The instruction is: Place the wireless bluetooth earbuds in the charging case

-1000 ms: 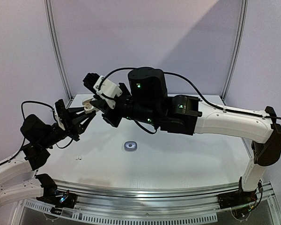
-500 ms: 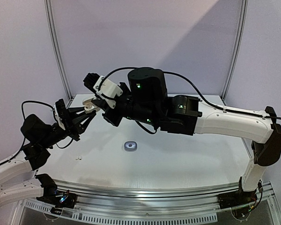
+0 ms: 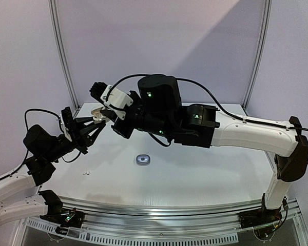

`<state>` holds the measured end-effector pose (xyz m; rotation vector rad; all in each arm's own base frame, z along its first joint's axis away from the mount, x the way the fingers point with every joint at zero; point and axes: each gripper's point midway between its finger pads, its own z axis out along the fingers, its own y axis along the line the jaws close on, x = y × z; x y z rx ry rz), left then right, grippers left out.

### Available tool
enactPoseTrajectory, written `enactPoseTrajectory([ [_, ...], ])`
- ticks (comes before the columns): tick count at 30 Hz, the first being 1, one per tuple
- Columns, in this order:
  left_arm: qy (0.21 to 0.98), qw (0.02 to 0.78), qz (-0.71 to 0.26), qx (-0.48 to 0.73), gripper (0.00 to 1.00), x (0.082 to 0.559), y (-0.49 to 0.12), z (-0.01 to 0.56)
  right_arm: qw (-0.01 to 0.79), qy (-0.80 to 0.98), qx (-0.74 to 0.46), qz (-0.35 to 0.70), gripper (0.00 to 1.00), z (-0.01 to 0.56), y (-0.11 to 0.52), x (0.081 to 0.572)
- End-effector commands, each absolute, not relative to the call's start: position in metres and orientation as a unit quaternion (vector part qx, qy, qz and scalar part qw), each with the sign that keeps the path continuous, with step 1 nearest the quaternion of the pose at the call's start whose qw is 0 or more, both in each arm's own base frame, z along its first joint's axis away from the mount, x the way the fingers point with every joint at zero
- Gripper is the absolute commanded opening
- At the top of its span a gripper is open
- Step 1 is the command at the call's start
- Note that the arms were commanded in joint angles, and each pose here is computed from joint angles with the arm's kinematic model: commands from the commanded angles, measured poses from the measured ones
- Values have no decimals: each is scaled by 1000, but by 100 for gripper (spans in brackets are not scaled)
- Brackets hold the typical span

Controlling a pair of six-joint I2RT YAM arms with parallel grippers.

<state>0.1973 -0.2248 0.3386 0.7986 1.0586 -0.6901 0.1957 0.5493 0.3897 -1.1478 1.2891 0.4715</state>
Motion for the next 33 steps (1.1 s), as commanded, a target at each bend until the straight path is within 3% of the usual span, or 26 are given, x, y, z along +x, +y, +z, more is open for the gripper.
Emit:
enactPoseTrajectory([
  [1,451,749,-323,362,0,188,-225,359,610,580,-512,174,7,366,551,203],
  [16,453,748,-323,363,0,188,-225,358,614,583,-513,140,11,361,549,211],
  [22,453,748,-324,362,0,188,-225,358,617,581,-512,138,18,361,550,212],
  [33,454,748,-325,358,0,189,-224,359,621,584,-506,135,17,361,550,214],
])
